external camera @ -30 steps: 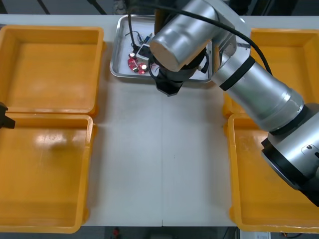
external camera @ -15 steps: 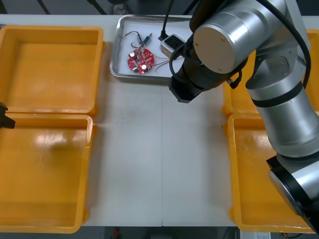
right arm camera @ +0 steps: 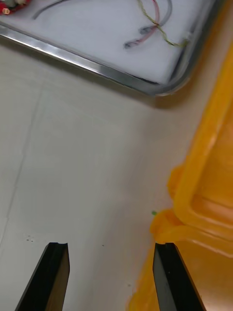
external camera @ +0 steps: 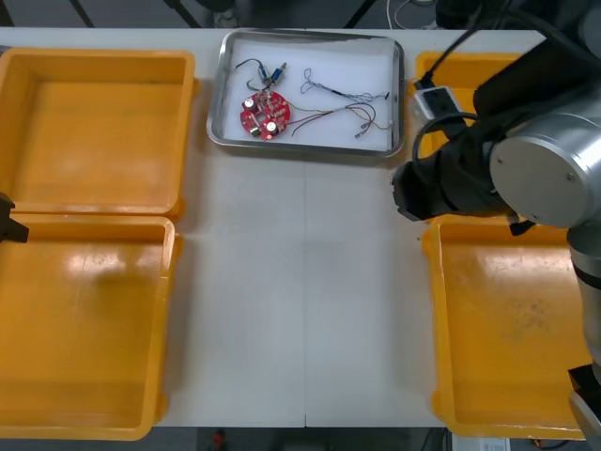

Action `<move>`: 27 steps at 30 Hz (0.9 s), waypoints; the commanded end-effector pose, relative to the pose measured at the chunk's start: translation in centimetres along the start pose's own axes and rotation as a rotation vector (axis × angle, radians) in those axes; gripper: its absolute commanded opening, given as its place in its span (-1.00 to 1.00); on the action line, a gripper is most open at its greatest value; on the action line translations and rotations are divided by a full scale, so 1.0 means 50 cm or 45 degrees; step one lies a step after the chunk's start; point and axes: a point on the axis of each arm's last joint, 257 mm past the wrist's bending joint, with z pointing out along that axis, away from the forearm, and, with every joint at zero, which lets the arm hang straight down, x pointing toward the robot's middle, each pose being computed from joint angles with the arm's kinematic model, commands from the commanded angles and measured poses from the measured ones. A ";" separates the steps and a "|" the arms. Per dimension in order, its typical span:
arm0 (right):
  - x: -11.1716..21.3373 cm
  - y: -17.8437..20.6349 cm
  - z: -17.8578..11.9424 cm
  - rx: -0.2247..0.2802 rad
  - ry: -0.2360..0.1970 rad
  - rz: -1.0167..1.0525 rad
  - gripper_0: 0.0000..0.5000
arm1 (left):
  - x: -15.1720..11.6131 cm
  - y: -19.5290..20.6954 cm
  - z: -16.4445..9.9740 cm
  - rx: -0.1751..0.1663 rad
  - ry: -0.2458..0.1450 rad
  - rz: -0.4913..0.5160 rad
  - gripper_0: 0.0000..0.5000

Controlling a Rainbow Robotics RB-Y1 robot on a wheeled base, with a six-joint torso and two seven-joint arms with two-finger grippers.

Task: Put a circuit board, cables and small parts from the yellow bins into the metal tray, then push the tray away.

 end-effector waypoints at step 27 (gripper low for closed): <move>0.239 -0.347 -0.126 0.217 0.096 0.447 1.00 | -0.004 0.030 -0.031 -0.058 -0.028 0.097 1.00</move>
